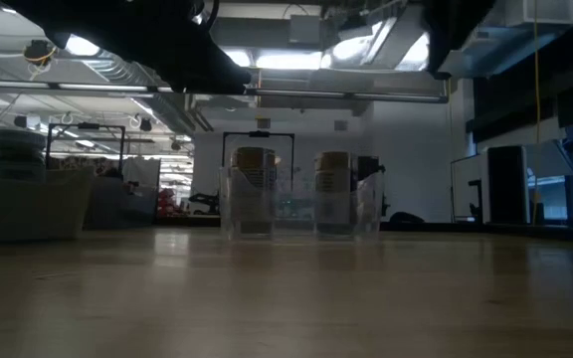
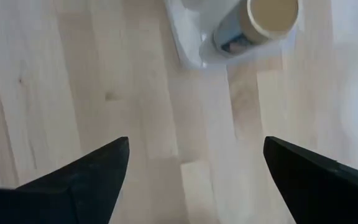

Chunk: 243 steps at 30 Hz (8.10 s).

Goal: Sort spices by type
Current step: Put the top white seasoning bottle into the gray bin

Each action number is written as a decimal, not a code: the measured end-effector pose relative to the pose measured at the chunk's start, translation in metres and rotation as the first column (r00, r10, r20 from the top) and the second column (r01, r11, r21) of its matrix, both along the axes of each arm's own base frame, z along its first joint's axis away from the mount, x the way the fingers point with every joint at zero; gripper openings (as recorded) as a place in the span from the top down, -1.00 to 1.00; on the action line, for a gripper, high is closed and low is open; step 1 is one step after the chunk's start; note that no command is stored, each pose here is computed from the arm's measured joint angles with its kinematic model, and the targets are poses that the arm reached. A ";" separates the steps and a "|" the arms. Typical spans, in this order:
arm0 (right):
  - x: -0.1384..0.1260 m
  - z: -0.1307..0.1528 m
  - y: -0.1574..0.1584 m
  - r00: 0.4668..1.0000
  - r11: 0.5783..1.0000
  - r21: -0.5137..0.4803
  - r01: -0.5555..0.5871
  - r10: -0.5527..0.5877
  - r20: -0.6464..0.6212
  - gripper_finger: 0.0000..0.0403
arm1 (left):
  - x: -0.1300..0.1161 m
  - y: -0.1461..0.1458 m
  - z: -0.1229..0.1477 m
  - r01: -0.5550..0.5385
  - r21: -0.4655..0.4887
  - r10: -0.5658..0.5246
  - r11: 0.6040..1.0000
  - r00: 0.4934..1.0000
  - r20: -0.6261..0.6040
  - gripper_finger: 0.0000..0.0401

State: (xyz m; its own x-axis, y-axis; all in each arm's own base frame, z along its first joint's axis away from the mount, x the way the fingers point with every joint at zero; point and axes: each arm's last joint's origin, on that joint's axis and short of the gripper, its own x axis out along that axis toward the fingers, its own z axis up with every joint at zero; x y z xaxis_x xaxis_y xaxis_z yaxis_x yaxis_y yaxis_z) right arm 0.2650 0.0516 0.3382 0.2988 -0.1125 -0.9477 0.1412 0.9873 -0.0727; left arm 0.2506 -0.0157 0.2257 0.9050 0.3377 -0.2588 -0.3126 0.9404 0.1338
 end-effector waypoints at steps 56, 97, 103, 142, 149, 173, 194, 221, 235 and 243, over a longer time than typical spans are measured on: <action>-0.128 -0.110 -0.075 0.661 0.835 -0.038 0.549 -0.462 -0.592 -0.83 | 0.000 0.000 0.000 -0.002 -0.007 0.002 1.000 1.000 0.004 -0.22; -0.120 -0.124 -0.075 0.661 0.868 -0.015 0.496 -0.388 -0.642 -0.04 | 0.000 0.000 0.000 0.000 -0.002 0.000 1.000 1.000 0.003 -0.22; -0.119 -0.123 -0.075 0.673 0.871 -0.004 0.492 -0.383 -0.633 -0.04 | 0.000 0.000 0.000 0.000 -0.001 0.000 1.000 1.000 0.003 -0.22; -0.051 -0.102 -0.043 0.984 0.957 0.231 0.177 -0.166 -0.067 -0.04 | 0.000 0.000 0.000 -0.001 -0.003 0.001 1.000 1.000 0.004 -0.22; -0.034 -0.103 -0.033 0.994 0.969 0.234 0.078 -0.094 0.059 -0.04 | 0.000 0.000 0.000 0.000 -0.002 0.000 1.000 1.000 0.003 -0.22; 0.020 -0.089 0.015 0.952 0.973 0.080 -0.218 0.194 0.237 -0.03 | 0.000 0.001 0.001 -0.007 -0.005 0.007 1.000 1.000 0.011 -0.22; 0.067 -0.099 0.026 0.971 0.972 0.031 -0.234 0.235 -0.049 -0.08 | 0.000 0.001 0.000 -0.007 -0.007 0.007 1.000 1.000 0.000 -0.22; 0.050 -0.075 0.029 0.963 0.963 0.014 -0.268 0.267 0.036 -0.81 | 0.001 0.000 0.002 0.034 -0.054 -0.032 0.998 0.999 0.036 -0.22; -0.037 -0.097 0.007 0.875 0.990 -0.078 -0.119 0.141 0.464 -0.81 | 0.044 -0.029 0.007 0.177 -0.059 -0.173 0.983 0.983 0.061 -0.22; -0.051 -0.130 0.001 0.846 0.990 -0.115 -0.075 0.125 0.519 -0.81 | 0.088 -0.057 0.002 0.216 -0.081 -0.222 0.973 0.972 -0.076 -0.22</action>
